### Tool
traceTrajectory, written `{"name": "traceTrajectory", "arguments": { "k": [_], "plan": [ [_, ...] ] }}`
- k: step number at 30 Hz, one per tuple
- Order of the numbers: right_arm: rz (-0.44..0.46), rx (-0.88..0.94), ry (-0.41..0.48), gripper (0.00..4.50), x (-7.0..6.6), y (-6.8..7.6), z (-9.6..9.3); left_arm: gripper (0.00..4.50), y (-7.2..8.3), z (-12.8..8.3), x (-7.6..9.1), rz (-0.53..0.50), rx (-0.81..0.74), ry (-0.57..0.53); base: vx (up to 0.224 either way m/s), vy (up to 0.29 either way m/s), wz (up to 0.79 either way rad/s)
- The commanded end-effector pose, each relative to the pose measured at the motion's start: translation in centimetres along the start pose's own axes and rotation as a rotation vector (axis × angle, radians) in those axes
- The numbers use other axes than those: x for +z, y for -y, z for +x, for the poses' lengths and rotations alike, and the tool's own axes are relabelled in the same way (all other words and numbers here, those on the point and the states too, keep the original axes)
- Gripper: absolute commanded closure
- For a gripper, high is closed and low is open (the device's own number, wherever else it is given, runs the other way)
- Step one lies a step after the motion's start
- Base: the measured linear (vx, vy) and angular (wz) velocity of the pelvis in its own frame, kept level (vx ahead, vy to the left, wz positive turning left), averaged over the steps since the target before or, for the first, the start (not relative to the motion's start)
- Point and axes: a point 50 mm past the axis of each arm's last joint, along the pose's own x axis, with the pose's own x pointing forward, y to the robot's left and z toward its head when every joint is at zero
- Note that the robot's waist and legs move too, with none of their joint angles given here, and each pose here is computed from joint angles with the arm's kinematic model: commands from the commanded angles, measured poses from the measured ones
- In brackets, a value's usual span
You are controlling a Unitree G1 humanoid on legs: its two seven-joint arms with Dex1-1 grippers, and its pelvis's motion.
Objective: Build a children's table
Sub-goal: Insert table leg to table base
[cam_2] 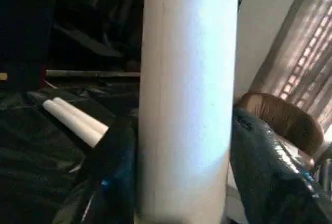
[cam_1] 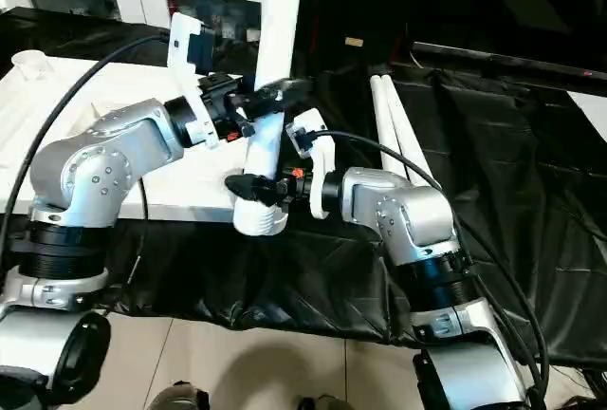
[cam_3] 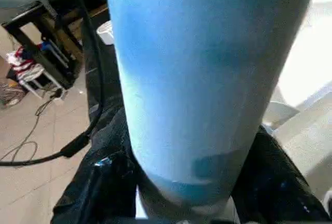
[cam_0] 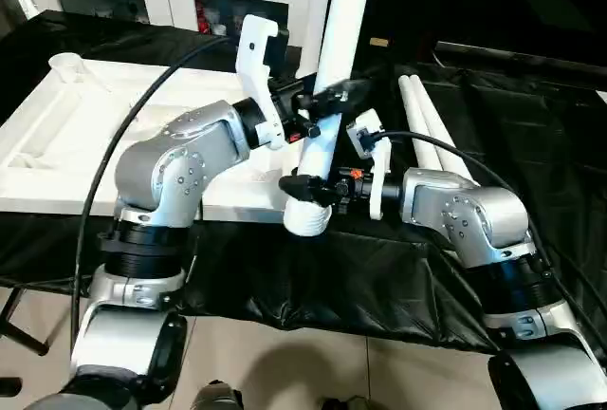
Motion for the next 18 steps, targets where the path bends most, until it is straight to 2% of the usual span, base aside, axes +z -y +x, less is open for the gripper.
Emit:
{"name": "traceTrajectory", "arguments": {
  "k": [1,2,3,4,6,8,11,12,15,16,18],
  "plan": [
    [0.014,-0.058,0.028,2.59,-0.2,0.8,-0.4,1.52,-0.3,0.2,1.1,0.037,0.034,0.066,0.0,0.0,0.0],
    [0.01,-0.088,0.053,2.59,-0.1,1.1,-0.5,1.52,-0.6,0.0,1.6,0.057,0.048,0.126,0.0,0.0,0.0],
    [0.01,-0.088,0.053,2.59,-0.1,1.1,-0.5,1.52,-0.6,0.0,1.6,0.057,0.048,0.126,0.0,0.0,0.0],
    [0.001,-0.134,0.082,2.59,0.1,1.6,-0.6,1.52,-1.1,-0.4,2.3,0.084,0.075,0.195,0.0,0.0,0.0],
    [-0.01,-0.18,0.114,2.59,0.3,2.0,-0.7,1.52,-1.7,-0.9,2.8,0.11,0.095,0.225,0.0,0.0,0.0],
    [-0.019,-0.248,0.152,2.59,0.5,2.6,-1.0,1.52,-2.3,-2.0,1.1,0.195,0.029,0.096,0.0,0.0,0.0],
    [-0.069,-0.352,0.16,2.59,0.2,3.6,-1.4,1.52,-3.3,-3.9,-3.8,0.353,-0.095,-0.265,0.0,0.0,0.0],
    [-0.069,-0.352,0.16,2.59,0.2,3.6,-1.4,1.52,-3.3,-3.9,-3.8,0.353,-0.095,-0.265,0.0,0.0,0.0],
    [-0.075,-0.439,0.133,2.59,-0.4,4.6,-2.0,1.52,-5.1,-5.9,-7.7,0.451,-0.158,-0.543,0.0,0.0,0.0],
    [-0.075,-0.439,0.133,2.59,-0.4,4.6,-2.0,1.52,-5.1,-5.9,-7.7,0.451,-0.158,-0.543,0.0,0.0,0.0],
    [-0.08,-0.449,0.128,2.59,-0.6,4.7,-2.1,1.52,-6.0,-6.7,-8.7,0.469,-0.166,-0.622,0.0,0.0,0.0]
  ]
}}
